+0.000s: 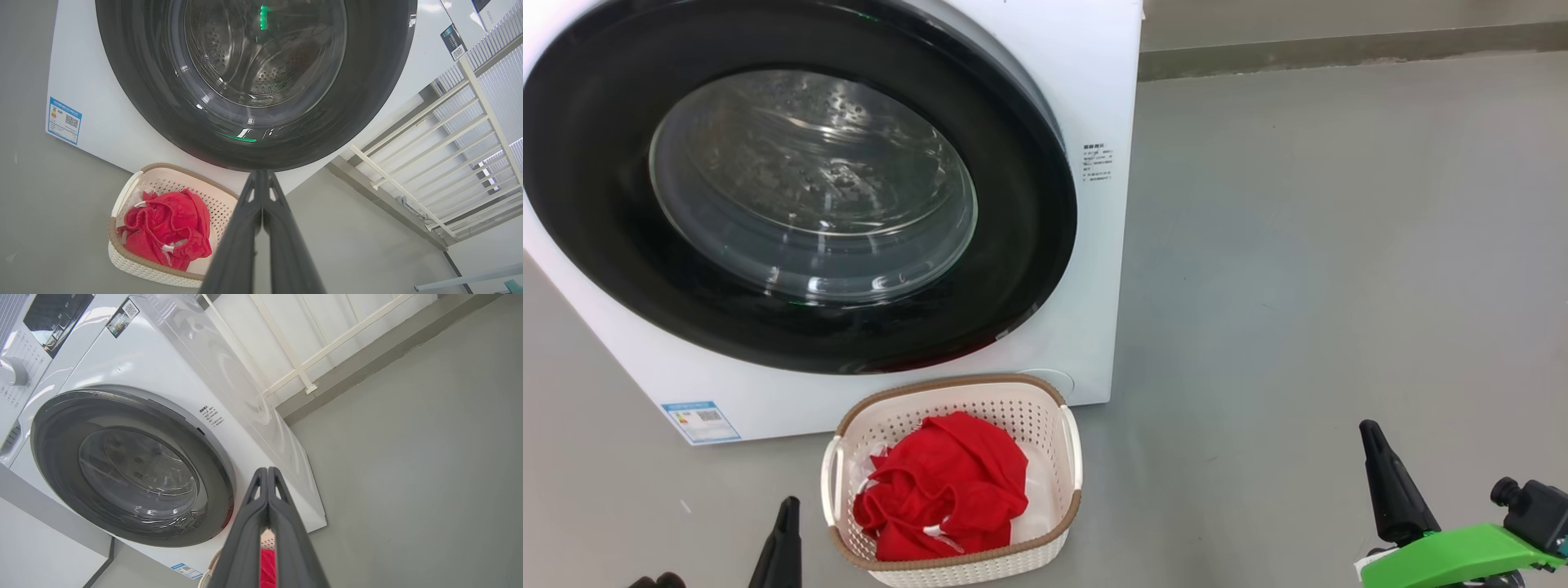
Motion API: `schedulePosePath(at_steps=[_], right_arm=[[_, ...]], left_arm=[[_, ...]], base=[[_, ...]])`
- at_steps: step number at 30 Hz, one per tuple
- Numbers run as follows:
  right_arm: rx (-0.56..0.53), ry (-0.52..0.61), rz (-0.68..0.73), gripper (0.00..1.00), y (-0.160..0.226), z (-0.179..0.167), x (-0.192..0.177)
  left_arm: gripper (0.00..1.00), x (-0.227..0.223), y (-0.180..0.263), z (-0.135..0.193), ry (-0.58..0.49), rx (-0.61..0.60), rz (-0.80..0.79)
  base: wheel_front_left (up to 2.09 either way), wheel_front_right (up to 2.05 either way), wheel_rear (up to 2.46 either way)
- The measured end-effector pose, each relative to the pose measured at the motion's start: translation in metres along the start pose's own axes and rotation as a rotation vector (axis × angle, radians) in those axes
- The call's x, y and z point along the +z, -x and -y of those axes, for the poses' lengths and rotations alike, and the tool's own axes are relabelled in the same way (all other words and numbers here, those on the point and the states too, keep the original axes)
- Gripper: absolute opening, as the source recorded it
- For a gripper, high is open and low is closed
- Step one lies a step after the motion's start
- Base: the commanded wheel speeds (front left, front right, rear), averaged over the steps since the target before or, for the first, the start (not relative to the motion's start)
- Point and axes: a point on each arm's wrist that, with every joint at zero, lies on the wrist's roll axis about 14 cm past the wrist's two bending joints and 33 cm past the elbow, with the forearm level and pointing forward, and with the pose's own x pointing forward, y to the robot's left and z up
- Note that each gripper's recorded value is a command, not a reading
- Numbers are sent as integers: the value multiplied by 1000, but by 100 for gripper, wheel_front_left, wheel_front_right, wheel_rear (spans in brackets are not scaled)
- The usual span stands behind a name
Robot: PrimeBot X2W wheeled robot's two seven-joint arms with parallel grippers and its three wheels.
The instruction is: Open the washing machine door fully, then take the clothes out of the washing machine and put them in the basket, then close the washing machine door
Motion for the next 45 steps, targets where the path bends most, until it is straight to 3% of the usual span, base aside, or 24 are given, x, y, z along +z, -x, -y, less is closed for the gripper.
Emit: schedulePosePath(at_steps=[45], right_arm=[[-36, -464, -44, 0, -19, 4, -2]], left_arm=[[0, 3, -11, -5, 478, 18, -33]], base=[[0, 0, 0]])
